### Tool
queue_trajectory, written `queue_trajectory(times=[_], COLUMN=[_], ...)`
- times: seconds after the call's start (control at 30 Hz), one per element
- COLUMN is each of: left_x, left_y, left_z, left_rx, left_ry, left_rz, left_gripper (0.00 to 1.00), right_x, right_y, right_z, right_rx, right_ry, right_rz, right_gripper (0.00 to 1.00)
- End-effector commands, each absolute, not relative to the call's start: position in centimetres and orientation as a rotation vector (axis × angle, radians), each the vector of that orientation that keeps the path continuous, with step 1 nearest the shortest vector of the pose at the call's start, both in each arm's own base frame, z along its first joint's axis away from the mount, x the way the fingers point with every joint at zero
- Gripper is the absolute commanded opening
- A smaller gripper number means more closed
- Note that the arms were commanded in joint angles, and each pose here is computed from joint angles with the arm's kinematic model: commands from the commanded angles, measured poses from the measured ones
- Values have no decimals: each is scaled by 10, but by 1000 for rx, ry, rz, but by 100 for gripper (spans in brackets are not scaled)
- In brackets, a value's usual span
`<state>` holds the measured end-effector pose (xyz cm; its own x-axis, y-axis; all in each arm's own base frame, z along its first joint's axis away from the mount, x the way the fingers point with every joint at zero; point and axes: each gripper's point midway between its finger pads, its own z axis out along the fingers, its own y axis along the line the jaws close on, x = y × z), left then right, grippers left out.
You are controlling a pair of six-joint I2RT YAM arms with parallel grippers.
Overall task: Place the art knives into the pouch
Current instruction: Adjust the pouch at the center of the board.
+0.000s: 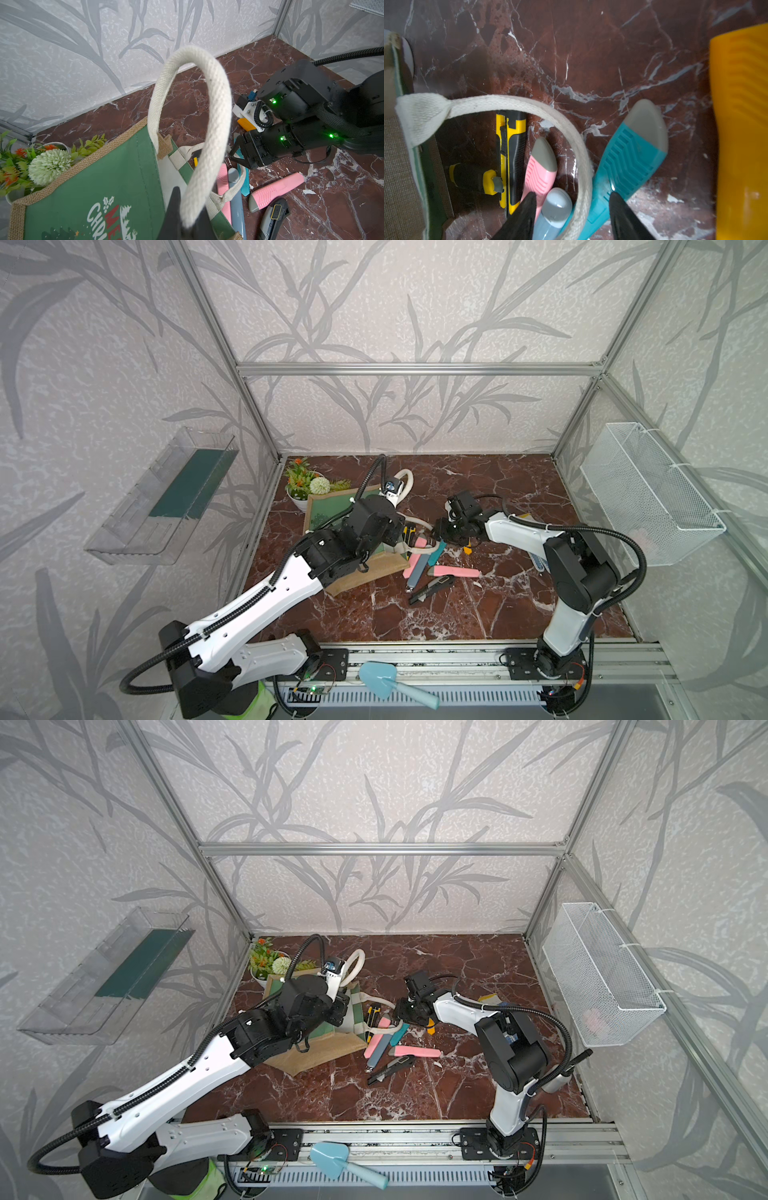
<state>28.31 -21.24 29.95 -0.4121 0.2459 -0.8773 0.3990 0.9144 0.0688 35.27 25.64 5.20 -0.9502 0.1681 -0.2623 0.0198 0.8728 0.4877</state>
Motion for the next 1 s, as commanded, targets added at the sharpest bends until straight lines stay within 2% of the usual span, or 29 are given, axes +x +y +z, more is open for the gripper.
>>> queue_trajectory(times=[0.0,0.27,0.4,0.8,0.97], left_x=[286,286,286,291,292], left_y=[-205,-204,-204,-209,-212], left_z=[320,326,333,367,380], left_rx=[401,396,389,395,397], left_ry=[1938,1937,1919,1827,1797], left_rz=[-200,-194,-201,-215,-229], left_gripper=[0,0,0,0,0], right_x=[362,361,362,366,369], right_y=[262,267,268,296,294], right_z=[52,34,31,79,74], right_rx=[164,167,164,91,111], right_ry=[2738,2777,2780,2681,2699], right_rz=[741,701,693,888,854], right_gripper=[57,53,48,47,47])
